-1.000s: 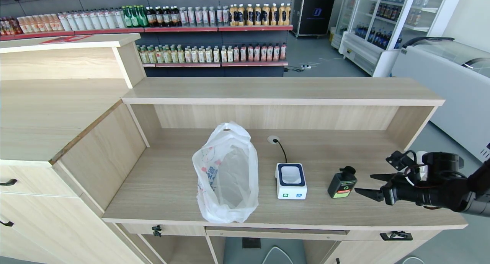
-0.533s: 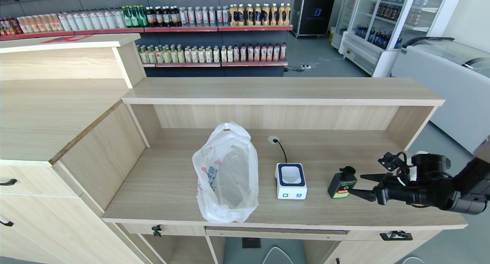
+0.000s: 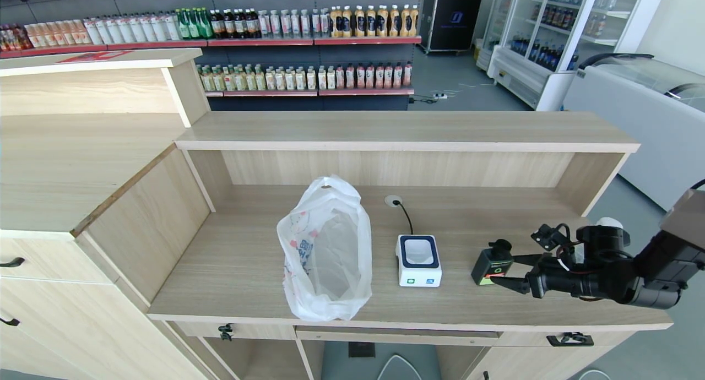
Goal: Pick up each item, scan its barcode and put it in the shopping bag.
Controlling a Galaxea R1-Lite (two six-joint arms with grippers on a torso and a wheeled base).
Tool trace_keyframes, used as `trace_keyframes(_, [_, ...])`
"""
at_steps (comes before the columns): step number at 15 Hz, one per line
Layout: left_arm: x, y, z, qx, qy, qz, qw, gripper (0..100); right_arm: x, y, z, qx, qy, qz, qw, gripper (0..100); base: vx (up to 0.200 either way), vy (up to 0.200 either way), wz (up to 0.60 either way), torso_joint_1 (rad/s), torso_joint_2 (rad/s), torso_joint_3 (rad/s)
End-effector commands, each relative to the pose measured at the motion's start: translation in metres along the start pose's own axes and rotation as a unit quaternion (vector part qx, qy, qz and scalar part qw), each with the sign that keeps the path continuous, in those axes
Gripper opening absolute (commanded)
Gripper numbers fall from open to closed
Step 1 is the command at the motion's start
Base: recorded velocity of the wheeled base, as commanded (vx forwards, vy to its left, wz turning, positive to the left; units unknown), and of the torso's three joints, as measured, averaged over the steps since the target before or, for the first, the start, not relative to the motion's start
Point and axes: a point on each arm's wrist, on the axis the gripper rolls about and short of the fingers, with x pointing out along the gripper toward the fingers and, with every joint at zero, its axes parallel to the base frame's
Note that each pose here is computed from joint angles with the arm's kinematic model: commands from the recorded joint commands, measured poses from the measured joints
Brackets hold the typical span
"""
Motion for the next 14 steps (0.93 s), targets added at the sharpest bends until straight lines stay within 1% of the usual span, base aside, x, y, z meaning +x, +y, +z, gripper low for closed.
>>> trace_keyframes(1, [0.0, 0.0, 0.0, 0.0, 0.0, 0.0, 1.0, 100, 0.008, -0.002, -0.001, -0.004, -0.004, 0.009, 1.0, 100, 0.0, 0.0, 0.0, 0.0, 0.0, 0.0])
trace_keyframes(3, [0.0, 0.0, 0.0, 0.0, 0.0, 0.0, 1.0, 100, 0.013, -0.002, 0.0, -0.008, -0.011, 0.023, 1.0, 100, 0.0, 0.0, 0.0, 0.0, 0.0, 0.0])
trace_keyframes(7, [0.0, 0.0, 0.0, 0.0, 0.0, 0.0, 1.0, 100, 0.022, 0.003, -0.003, -0.008, -0.012, 0.043, 0.999, 100, 0.0, 0.0, 0.0, 0.0, 0.0, 0.0])
trace_keyframes(14, [0.0, 0.0, 0.0, 0.0, 0.0, 0.0, 1.0, 100, 0.03, 0.003, -0.006, -0.008, -0.013, 0.052, 0.999, 100, 0.0, 0.0, 0.0, 0.0, 0.0, 0.0])
